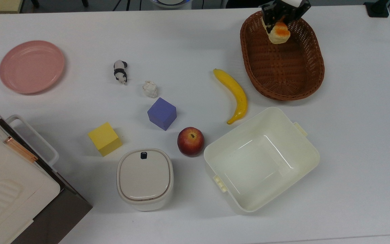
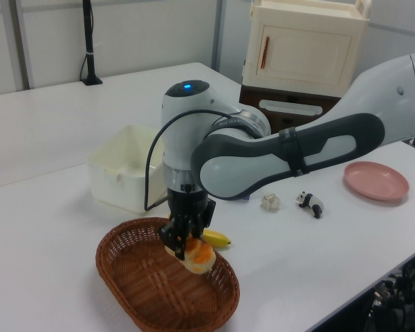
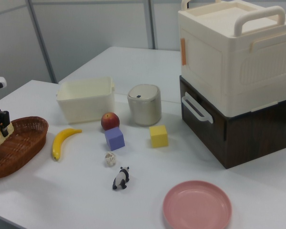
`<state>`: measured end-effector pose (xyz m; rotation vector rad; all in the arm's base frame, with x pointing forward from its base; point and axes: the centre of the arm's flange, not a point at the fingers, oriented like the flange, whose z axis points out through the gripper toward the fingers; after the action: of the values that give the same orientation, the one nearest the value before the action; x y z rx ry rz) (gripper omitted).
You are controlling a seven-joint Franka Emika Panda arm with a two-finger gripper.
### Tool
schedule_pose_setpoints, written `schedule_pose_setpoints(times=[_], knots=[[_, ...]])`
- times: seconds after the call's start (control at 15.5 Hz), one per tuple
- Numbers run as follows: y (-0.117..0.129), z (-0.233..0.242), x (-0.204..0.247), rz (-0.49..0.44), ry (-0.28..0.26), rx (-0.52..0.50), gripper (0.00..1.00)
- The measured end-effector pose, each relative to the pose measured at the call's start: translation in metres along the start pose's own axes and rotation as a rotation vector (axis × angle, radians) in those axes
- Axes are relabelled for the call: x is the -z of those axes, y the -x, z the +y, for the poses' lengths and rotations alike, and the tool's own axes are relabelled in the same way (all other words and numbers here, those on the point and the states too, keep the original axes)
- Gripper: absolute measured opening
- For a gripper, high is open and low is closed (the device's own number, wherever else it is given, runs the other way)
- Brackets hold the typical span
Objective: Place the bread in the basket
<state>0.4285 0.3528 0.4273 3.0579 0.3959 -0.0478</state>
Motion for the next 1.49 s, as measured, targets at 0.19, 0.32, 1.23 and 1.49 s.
schedule_pose_setpoints(times=[0.19, 0.32, 1.23, 1.49], knots=[[-0.004, 0.0, 0.006, 0.012, -0.006, -0.004, 0.7], [-0.005, 0.0, 0.008, 0.015, -0.007, -0.005, 0.89], [-0.055, 0.201, 0.089, 0.083, 0.041, -0.321, 1.0], [-0.055, 0.269, 0.106, 0.077, 0.043, -0.433, 1.0]])
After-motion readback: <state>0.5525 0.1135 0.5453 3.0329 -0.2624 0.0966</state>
